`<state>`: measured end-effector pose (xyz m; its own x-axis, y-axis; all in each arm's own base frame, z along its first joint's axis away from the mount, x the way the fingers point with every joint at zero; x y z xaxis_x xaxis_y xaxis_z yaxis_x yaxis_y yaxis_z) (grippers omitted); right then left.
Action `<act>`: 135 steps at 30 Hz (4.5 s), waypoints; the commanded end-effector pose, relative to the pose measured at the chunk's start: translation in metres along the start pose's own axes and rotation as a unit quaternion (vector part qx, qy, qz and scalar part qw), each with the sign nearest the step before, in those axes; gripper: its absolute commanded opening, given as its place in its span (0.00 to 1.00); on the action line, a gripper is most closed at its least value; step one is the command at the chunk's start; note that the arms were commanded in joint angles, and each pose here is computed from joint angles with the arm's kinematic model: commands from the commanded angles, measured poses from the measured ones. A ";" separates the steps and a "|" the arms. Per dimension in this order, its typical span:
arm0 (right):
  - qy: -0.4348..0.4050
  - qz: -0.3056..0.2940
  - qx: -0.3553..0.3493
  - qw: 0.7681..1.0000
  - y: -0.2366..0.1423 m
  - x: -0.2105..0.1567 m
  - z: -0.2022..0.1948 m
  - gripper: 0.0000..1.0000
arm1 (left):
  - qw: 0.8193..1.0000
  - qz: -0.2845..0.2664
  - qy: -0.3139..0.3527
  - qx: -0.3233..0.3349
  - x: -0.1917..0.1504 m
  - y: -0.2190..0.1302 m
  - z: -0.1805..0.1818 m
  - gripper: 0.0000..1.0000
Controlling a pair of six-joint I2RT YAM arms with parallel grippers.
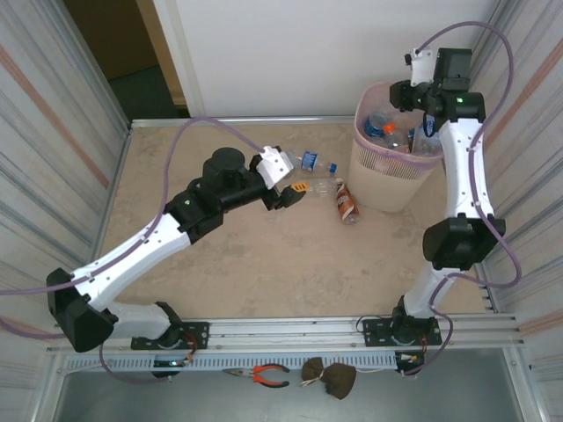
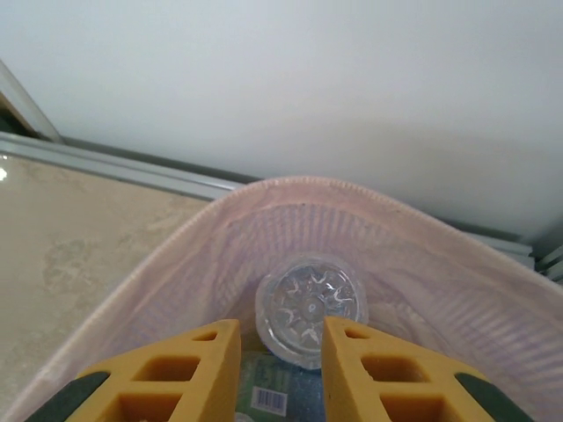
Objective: Put the plastic bottles in the bin
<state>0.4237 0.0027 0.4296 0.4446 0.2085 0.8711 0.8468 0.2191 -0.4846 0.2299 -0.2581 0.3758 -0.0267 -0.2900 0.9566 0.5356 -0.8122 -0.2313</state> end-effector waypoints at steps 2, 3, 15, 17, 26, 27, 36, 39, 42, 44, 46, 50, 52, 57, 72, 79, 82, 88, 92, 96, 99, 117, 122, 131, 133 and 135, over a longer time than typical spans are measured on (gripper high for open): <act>-0.009 -0.024 0.009 1.000 -0.040 0.008 0.017 0.31 | 0.999 0.041 0.014 -0.028 -0.013 0.014 0.002 0.70; -0.009 -0.026 0.011 1.000 -0.045 0.007 0.020 0.31 | 0.998 0.053 0.016 -0.036 -0.017 0.017 0.002 0.70; -0.004 -0.025 -0.009 1.000 -0.098 -0.033 0.036 0.33 | 0.971 0.216 0.030 -0.099 -0.092 0.071 0.040 0.63; -0.003 -0.025 -0.013 1.000 -0.107 -0.039 0.037 0.34 | 0.968 0.222 0.028 -0.116 -0.106 0.078 0.049 0.62; 0.000 -0.023 -0.021 1.000 -0.130 -0.054 0.042 0.34 | 0.964 0.193 0.048 -0.179 -0.163 0.100 0.087 0.71; -0.002 -0.022 -0.021 1.000 -0.132 -0.055 0.042 0.35 | 0.962 0.195 0.061 -0.181 -0.169 0.103 0.089 0.73; -0.001 -0.020 -0.020 1.000 -0.139 -0.058 0.045 0.35 | 0.947 0.196 0.169 -0.191 -0.208 0.130 0.106 0.84; -0.003 -0.019 -0.021 1.000 -0.141 -0.058 0.045 0.36 | 0.945 0.206 0.170 -0.190 -0.215 0.143 0.113 0.85; -0.006 -0.018 -0.021 1.000 -0.142 -0.058 0.045 0.36 | 0.946 0.206 0.164 -0.187 -0.225 0.152 0.120 0.86; -0.008 -0.017 -0.023 1.000 -0.142 -0.058 0.045 0.36 | 0.944 0.216 0.159 -0.190 -0.228 0.158 0.124 0.84; -0.010 -0.017 -0.025 0.999 -0.142 -0.058 0.045 0.36 | 0.942 0.226 0.158 -0.194 -0.232 0.162 0.126 0.82; -0.012 -0.018 -0.025 0.999 -0.142 -0.057 0.044 0.36 | 0.939 0.236 0.154 -0.195 -0.241 0.168 0.129 0.78; -0.013 -0.016 -0.025 0.999 -0.141 -0.057 0.044 0.36 | 0.938 0.243 0.151 -0.196 -0.244 0.171 0.130 0.77; -0.015 -0.015 -0.027 0.999 -0.141 -0.058 0.044 0.36 | 0.936 0.255 0.140 -0.200 -0.253 0.175 0.130 0.69; -0.015 -0.026 -0.025 0.999 -0.147 -0.057 0.046 0.35 | 0.935 0.265 0.141 -0.191 -0.249 0.169 0.130 0.37; 0.000 -0.046 -0.010 0.999 -0.152 -0.055 0.051 0.35 | 0.942 0.257 0.135 -0.170 -0.233 0.147 0.133 0.29; 0.015 -0.059 0.004 0.998 -0.153 -0.055 0.054 0.36 | 0.945 0.253 0.131 -0.159 -0.228 0.134 0.131 0.29; 0.052 -0.097 0.041 0.993 -0.160 -0.054 0.063 0.41 | 0.966 0.205 0.111 -0.114 -0.195 0.101 0.131 0.26; 0.092 -0.134 0.076 0.984 -0.168 -0.051 0.070 0.44 | 0.977 0.167 0.092 -0.093 -0.174 0.085 0.125 0.25; 0.127 -0.174 0.134 0.967 -0.177 -0.048 0.080 0.48 | 0.988 0.114 0.070 -0.071 -0.147 0.069 0.120 0.25; 0.151 -0.198 0.173 0.953 -0.181 -0.047 0.086 0.51 | 0.994 0.075 0.055 -0.063 -0.125 0.056 0.115 0.25; 0.189 -0.199 0.325 0.905 -0.171 -0.033 0.108 0.85 | 0.991 -0.088 0.044 -0.088 -0.015 0.034 0.049 0.26; 0.196 -0.195 0.331 0.902 -0.163 -0.030 0.107 0.89 | 0.987 -0.113 0.033 -0.107 0.004 0.037 0.035 0.26; 0.194 -0.177 0.355 0.897 -0.155 -0.035 0.111 0.90 | 0.985 -0.131 0.007 -0.108 0.025 0.045 0.020 0.25; 0.194 -0.175 0.360 0.896 -0.155 -0.035 0.112 0.90 | 0.986 -0.133 0.000 -0.106 0.028 0.047 0.019 0.25; 0.194 -0.174 0.361 0.895 -0.154 -0.036 0.113 0.89 | 0.985 -0.136 -0.004 -0.108 0.031 0.048 0.019 0.25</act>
<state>0.2476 0.0653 0.4590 0.3817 -0.3129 0.8697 0.6394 0.7688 -0.0040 0.2699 -0.2952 0.3756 -0.1225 -0.1077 0.9866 0.2991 -0.9519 -0.0668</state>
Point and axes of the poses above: each hand's point on the last joint's axis, 136 mm out from that joint toward the fingers, its own y axis out along the fingers, its own z axis along the line the jaws close on, x = y × z, the point moved 9 cm from there along -y, back along the fingers, and after that the axes turned 5 degrees about -y, right-handed, at the moved point
